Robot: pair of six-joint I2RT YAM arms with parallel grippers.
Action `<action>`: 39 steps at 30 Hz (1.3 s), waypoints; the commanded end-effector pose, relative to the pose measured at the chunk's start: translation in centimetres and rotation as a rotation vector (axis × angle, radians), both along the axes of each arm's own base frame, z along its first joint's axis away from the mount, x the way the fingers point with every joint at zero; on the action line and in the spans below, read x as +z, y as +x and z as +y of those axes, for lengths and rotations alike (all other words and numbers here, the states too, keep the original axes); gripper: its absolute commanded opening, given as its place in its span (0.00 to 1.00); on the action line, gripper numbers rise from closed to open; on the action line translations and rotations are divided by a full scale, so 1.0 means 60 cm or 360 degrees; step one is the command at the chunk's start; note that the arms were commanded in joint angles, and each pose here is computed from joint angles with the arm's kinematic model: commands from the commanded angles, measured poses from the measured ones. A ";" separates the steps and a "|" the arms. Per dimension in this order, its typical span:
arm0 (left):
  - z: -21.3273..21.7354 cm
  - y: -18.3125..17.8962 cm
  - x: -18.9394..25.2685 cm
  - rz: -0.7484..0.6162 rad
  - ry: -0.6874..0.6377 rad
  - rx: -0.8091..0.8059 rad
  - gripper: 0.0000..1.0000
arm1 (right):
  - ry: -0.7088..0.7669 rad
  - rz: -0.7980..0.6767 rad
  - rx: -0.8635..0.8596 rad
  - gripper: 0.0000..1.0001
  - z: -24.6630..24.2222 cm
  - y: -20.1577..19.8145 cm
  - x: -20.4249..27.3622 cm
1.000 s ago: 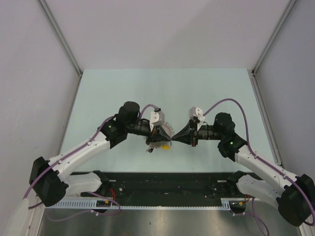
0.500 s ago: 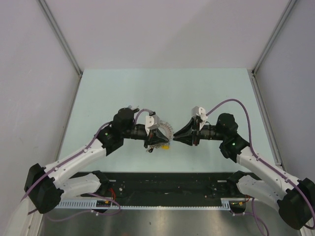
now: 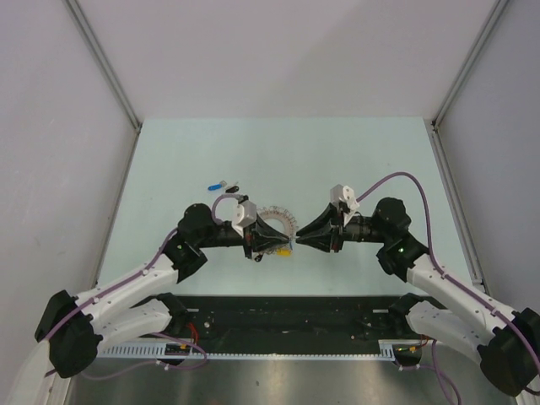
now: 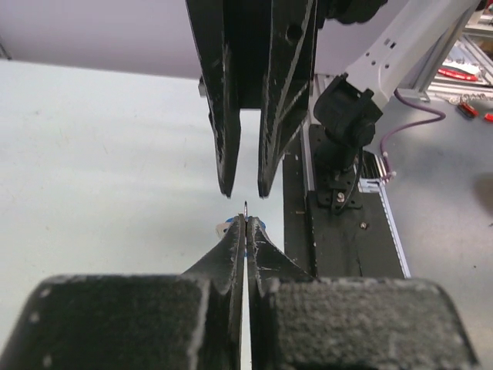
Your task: Put the keys on the keyring
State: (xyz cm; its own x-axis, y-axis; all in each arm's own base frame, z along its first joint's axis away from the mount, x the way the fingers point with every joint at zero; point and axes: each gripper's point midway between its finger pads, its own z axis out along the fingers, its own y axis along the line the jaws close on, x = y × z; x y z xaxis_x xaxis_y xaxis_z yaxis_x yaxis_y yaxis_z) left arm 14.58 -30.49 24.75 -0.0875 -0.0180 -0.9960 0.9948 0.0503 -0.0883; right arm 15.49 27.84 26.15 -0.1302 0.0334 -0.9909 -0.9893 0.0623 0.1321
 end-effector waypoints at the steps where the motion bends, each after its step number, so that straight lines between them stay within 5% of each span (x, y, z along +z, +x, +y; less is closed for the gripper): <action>1: -0.001 -0.007 0.044 -0.0086 -0.0146 -0.0016 0.00 | 0.0034 -0.0054 0.0035 0.28 0.006 -0.005 0.010; 39: -0.004 -0.017 0.046 -0.0101 -0.0198 -0.0037 0.00 | 0.0110 -0.0107 0.0040 0.20 0.009 -0.019 0.038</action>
State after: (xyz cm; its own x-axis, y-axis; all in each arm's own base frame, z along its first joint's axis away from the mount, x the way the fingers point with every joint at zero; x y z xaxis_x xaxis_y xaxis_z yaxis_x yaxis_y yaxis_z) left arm 14.01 -30.80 26.07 -0.0561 -0.0881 -0.9945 0.9978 0.0296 -0.0589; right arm 14.39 28.38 27.53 -0.0981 0.0737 -0.9924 -0.9946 0.0257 0.1002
